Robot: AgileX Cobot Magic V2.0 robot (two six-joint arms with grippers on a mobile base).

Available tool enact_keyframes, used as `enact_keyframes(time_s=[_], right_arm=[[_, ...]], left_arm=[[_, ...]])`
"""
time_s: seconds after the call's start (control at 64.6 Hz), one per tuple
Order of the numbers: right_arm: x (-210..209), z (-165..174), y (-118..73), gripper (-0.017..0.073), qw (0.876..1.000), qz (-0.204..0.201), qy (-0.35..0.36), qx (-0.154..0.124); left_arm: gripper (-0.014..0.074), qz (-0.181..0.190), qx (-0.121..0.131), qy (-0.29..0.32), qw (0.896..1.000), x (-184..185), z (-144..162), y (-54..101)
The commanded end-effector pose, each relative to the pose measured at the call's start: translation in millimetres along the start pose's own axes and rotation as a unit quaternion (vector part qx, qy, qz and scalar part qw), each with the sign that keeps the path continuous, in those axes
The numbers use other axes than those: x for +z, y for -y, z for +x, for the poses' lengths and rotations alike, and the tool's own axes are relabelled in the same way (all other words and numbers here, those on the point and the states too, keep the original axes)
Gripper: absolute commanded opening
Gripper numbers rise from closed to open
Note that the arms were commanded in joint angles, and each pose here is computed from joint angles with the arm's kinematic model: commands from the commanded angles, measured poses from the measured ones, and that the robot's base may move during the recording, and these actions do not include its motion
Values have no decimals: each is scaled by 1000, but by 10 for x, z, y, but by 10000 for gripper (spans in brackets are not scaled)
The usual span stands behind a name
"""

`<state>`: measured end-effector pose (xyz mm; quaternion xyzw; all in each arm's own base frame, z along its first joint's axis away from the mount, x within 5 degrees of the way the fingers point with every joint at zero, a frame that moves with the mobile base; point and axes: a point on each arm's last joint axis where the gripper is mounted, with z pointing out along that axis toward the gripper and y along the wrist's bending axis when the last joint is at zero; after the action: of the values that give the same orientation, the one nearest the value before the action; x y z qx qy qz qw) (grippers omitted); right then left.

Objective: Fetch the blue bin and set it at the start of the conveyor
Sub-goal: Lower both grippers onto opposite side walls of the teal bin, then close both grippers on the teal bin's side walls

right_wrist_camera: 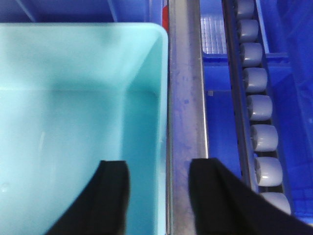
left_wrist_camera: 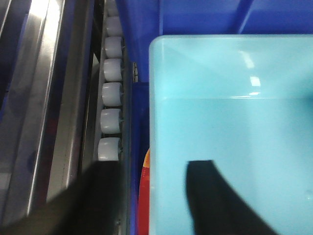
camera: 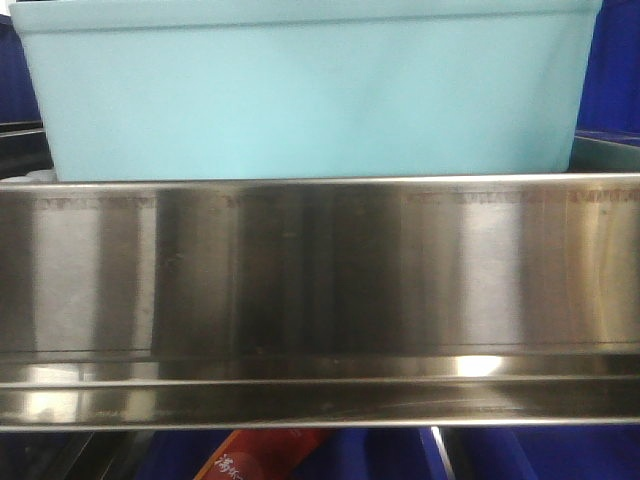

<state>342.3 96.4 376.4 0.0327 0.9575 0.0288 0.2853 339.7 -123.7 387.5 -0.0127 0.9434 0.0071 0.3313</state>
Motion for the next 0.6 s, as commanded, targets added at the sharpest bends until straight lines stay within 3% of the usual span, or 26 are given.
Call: enact_keyframes(time_s=[0.0, 0.418, 0.588], right_arm=[[53, -18, -12, 223, 1000, 7, -1, -4], [415, 19, -55, 223, 999, 18, -51, -4], [453, 49, -53, 223, 997, 23, -70, -4]], left_arm=[[289, -2, -1, -2, 1000, 33, -2, 33], [284, -7, -2, -52, 999, 305, 74, 109], [284, -12, -19, -70, 997, 411, 92, 98]])
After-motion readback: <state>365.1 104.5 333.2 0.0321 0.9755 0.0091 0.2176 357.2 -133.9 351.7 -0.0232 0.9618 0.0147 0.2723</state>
